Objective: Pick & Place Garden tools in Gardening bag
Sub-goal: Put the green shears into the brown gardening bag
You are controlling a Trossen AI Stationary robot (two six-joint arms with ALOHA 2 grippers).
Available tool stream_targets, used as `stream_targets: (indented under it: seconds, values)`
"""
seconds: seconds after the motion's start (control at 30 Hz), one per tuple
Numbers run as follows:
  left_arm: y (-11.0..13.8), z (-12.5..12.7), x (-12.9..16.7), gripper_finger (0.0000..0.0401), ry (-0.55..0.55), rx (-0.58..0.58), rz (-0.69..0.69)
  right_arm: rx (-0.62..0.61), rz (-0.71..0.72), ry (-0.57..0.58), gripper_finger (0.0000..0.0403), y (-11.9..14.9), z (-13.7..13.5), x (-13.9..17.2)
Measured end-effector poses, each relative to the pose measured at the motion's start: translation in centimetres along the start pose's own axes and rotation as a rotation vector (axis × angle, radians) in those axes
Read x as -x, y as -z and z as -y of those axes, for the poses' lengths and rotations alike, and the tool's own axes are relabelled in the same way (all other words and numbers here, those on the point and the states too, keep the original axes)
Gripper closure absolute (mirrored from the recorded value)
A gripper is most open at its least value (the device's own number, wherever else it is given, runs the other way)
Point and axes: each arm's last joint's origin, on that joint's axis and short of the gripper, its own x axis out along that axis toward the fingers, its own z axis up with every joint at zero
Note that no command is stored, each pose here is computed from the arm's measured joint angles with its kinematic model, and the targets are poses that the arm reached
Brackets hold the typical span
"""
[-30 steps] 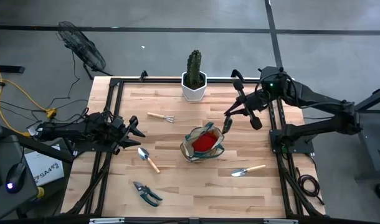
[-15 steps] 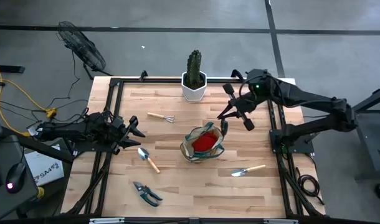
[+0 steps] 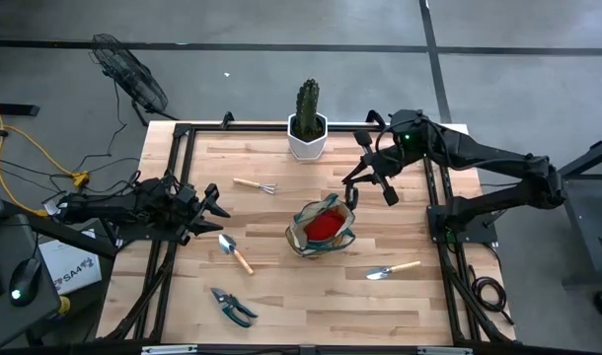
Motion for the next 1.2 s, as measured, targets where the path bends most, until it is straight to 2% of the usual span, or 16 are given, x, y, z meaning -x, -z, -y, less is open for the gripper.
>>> stream_targets:
  seconds: [0.47, 0.97, 1.2]
  values:
    - [0.0, 0.0, 0.0, 0.0221, -0.001, 0.000, 0.000, -0.065, -0.053, 0.025, 0.0399, 0.4, 0.0, -0.2]
    - [0.0, 0.0, 0.0, 0.0221, -0.003, 0.000, 0.001, -0.119, -0.113, -0.019, 0.0399, 2.0, 0.6, -2.3]
    - [0.0, 0.0, 0.0, 0.0221, -0.003, 0.000, 0.001, -0.112, -0.092, -0.027, 0.0399, 1.7, 0.6, -2.1]
